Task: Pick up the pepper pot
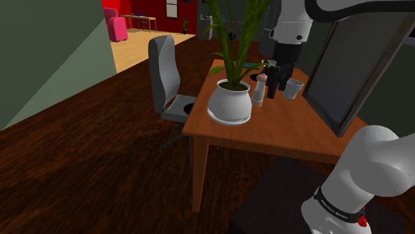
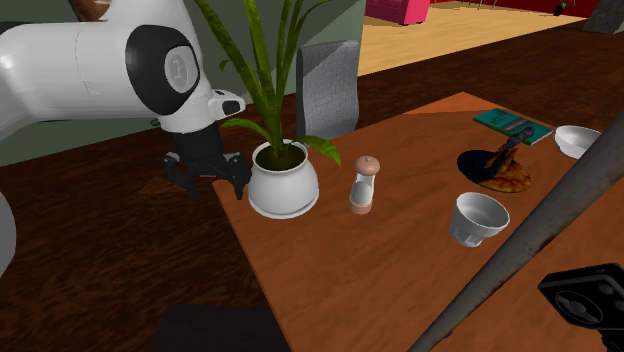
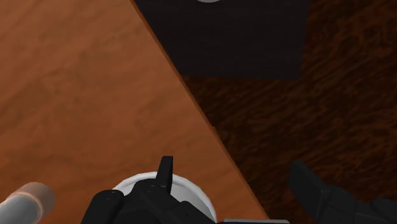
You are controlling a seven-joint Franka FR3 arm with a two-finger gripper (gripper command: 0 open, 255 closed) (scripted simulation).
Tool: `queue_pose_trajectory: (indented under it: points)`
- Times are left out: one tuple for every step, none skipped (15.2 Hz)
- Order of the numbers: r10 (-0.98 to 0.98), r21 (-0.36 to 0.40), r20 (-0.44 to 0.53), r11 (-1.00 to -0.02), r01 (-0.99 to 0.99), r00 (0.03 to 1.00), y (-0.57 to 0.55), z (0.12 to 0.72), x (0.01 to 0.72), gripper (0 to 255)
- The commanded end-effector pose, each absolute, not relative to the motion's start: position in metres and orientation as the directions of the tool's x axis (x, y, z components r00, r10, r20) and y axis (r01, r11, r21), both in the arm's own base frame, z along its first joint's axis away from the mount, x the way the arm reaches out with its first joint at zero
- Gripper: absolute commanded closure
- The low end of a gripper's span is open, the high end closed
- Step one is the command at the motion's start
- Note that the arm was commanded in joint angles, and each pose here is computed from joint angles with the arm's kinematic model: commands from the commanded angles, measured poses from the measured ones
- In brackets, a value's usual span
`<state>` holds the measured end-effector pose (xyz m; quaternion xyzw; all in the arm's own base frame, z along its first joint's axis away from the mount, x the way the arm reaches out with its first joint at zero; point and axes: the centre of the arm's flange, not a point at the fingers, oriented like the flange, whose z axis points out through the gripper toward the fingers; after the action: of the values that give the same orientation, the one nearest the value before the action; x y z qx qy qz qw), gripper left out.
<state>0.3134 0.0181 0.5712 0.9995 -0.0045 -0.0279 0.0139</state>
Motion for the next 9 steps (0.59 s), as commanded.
queue_pose_trajectory:
  points:
    - [-0.01,0.028,-0.056,-1.0,-0.008,0.998,0.018,0.571,0.313,0]
    - [-0.018,0.023,-0.054,-1.0,-0.017,0.998,0.006,0.571,0.321,0]
    - [-0.026,0.018,-0.052,-1.0,-0.025,0.998,-0.005,0.57,0.328,0]
    - [-0.035,0.013,-0.05,-0.999,-0.034,0.998,-0.017,0.57,0.335,0]
    - [-0.043,0.008,-0.048,-0.999,-0.043,0.998,-0.029,0.569,0.341,0]
    - [-0.051,0.003,-0.046,-0.999,-0.051,0.998,-0.041,0.569,0.348,0]
    - [-0.059,-0.002,-0.045,-0.998,-0.06,0.997,-0.053,0.568,0.355,0]
    - [-0.068,-0.007,-0.043,-0.998,-0.068,0.997,-0.065,0.567,0.361,0]
    - [-0.076,-0.012,-0.041,-0.997,-0.077,0.996,-0.077,0.567,0.368,0]
